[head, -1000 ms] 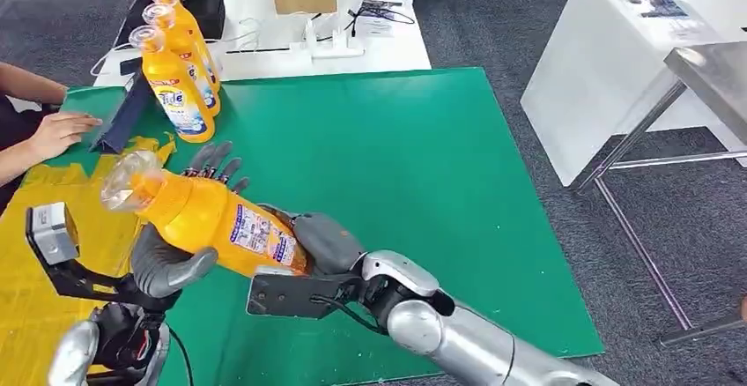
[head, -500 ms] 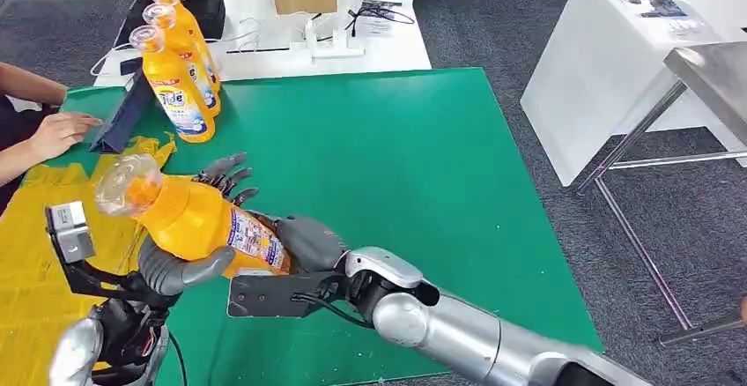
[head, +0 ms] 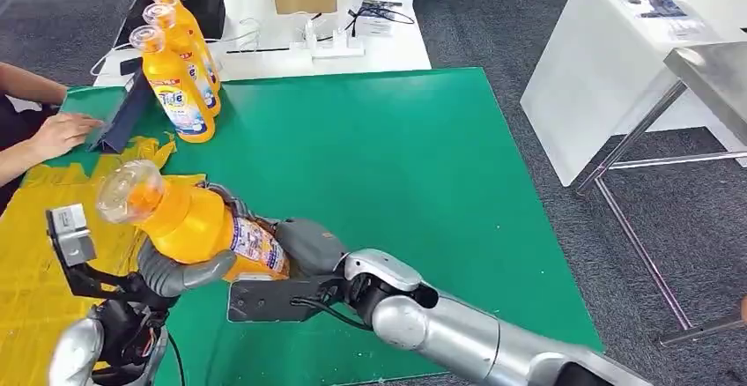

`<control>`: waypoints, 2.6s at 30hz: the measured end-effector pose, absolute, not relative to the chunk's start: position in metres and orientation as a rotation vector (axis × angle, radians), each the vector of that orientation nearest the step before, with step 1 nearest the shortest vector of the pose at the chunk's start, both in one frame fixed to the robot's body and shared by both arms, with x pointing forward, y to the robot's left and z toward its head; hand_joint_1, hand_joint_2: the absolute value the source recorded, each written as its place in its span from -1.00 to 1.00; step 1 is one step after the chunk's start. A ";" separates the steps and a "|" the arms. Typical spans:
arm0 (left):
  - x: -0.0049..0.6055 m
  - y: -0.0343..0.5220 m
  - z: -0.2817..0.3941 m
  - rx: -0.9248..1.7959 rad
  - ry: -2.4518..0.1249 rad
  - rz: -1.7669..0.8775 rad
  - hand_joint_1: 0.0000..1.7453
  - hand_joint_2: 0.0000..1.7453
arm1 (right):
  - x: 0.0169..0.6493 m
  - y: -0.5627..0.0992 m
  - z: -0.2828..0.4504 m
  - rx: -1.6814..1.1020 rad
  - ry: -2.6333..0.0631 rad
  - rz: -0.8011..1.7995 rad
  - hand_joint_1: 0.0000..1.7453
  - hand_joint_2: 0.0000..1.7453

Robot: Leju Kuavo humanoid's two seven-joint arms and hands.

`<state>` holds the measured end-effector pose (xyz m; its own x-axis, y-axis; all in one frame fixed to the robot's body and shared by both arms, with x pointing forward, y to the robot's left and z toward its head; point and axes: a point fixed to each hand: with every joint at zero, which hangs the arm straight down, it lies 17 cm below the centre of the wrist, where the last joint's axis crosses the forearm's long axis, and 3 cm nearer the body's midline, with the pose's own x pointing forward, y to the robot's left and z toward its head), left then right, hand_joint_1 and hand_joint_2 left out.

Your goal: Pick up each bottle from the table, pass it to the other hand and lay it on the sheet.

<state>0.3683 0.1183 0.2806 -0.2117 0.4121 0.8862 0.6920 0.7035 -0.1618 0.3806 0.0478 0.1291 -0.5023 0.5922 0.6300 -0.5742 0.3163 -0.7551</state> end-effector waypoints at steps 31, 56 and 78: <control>0.413 0.349 0.133 1.198 -1.446 -1.358 1.00 1.00 | 0.359 -0.188 0.235 -0.432 -1.851 0.767 -1.00 -1.00; 0.401 0.381 0.044 0.924 -1.228 -1.517 -1.00 1.00 | 0.361 -0.197 0.250 -0.465 -1.871 0.782 -1.00 -1.00; 0.395 0.388 0.018 0.825 -1.164 -1.524 -1.00 -1.00 | 0.364 -0.192 0.248 -0.465 -1.871 0.824 -1.00 -1.00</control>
<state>0.3950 0.3879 0.0181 -0.2606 -0.9639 0.0538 0.3051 -0.0293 0.9519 0.3642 -0.1917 0.2479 -0.4279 0.6374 0.6408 -0.0430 0.6939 -0.7188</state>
